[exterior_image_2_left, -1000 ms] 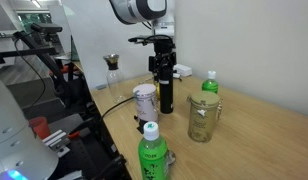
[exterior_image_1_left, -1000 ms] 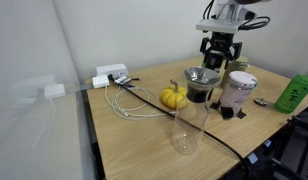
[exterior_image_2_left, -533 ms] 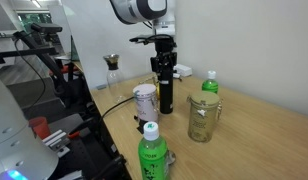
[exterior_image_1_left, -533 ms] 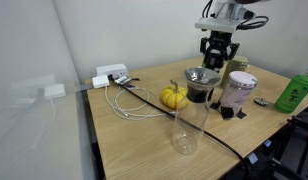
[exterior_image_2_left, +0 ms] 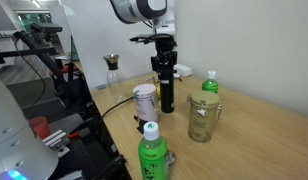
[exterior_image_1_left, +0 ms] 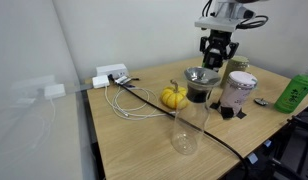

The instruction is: Move the black bottle forward

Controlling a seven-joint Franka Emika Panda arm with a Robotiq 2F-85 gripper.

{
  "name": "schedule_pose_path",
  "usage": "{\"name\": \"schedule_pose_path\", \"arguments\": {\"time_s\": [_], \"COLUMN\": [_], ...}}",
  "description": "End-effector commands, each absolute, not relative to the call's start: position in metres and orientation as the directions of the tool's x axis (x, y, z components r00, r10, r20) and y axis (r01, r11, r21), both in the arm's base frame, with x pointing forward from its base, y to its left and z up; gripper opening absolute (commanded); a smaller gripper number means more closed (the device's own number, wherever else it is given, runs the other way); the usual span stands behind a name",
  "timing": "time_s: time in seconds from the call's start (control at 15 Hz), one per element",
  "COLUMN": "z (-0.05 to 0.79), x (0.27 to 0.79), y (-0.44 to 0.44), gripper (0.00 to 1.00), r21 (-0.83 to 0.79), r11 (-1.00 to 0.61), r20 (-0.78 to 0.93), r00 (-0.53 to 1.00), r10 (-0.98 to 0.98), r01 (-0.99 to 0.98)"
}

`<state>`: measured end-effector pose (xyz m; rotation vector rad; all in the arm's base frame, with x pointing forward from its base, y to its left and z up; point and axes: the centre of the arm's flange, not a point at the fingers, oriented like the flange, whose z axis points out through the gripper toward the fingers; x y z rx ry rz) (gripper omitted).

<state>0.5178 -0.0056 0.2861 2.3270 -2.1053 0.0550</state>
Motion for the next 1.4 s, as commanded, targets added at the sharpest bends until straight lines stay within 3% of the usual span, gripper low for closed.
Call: {"name": "schedule_pose_path", "arguments": {"time_s": [0.0,0.8,1.33], "z": [0.307,0.358,0.385], "x": [0.517,0.527,0.548], "y": [-0.006,0.003,0.009], "gripper": [0.47,0.47,0.47], "r21": [-0.066,-0.174,-0.223], "r11": [-0.108,-0.146,-0.265], "r20": [0.026,0.049,0.132], "r00": [0.106,0.140,0.240], "r10": [-0.994,-0.989,-0.962], "r01": [-0.992,-0.974,-0.938]}}
